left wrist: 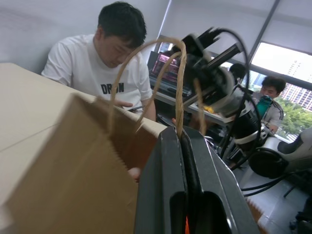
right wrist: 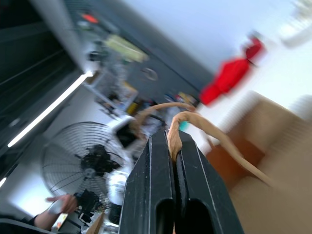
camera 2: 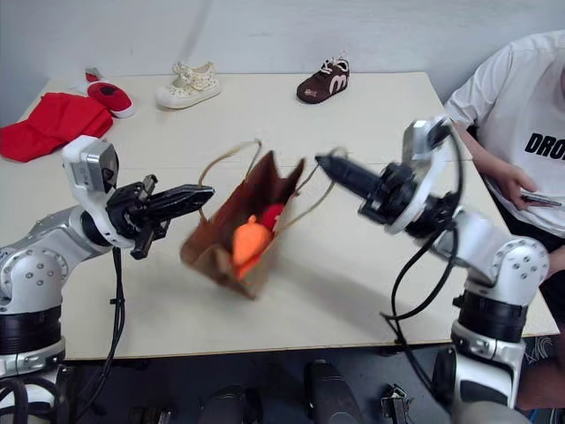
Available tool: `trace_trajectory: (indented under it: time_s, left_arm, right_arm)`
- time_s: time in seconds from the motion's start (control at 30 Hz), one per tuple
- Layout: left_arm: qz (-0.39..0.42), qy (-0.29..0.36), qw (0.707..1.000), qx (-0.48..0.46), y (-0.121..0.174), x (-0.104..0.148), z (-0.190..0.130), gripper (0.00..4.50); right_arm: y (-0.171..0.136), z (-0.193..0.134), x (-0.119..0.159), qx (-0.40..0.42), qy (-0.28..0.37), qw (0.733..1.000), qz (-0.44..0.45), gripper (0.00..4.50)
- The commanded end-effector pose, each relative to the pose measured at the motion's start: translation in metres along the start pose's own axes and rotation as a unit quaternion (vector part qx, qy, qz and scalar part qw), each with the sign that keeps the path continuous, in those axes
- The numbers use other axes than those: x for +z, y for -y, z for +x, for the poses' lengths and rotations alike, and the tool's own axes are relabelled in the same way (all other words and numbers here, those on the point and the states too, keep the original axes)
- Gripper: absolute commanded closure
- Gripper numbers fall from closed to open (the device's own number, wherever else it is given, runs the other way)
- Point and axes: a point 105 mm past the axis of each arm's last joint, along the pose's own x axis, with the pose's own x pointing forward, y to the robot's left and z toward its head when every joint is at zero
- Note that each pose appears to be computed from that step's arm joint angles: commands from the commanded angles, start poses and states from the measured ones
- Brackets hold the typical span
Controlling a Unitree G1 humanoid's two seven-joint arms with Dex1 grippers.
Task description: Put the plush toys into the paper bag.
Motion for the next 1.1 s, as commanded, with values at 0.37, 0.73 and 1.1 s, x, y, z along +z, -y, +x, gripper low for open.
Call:
trace_trajectory:
  time_s: [0.37,0.73,1.1]
  left_arm:
    - [0.067,0.037,0.997,0.007,-0.014,0.004,0.017,4.5]
    - [0.07,0.022,0.997,-0.001,-0.014,-0.008,0.024,4.5]
    - [0.051,-0.026,0.997,0.053,-0.003,-0.001,-0.019,2.07]
  right_arm:
    - [0.034,-0.013,-0.009,-0.096,-0.024,0.995,-0.021,4.47]
    - [0.037,-0.019,-0.011,-0.087,-0.024,0.996,-0.021,4.47]
    - [0.011,-0.041,-0.035,-0.069,-0.167,0.98,-0.087,1.2]
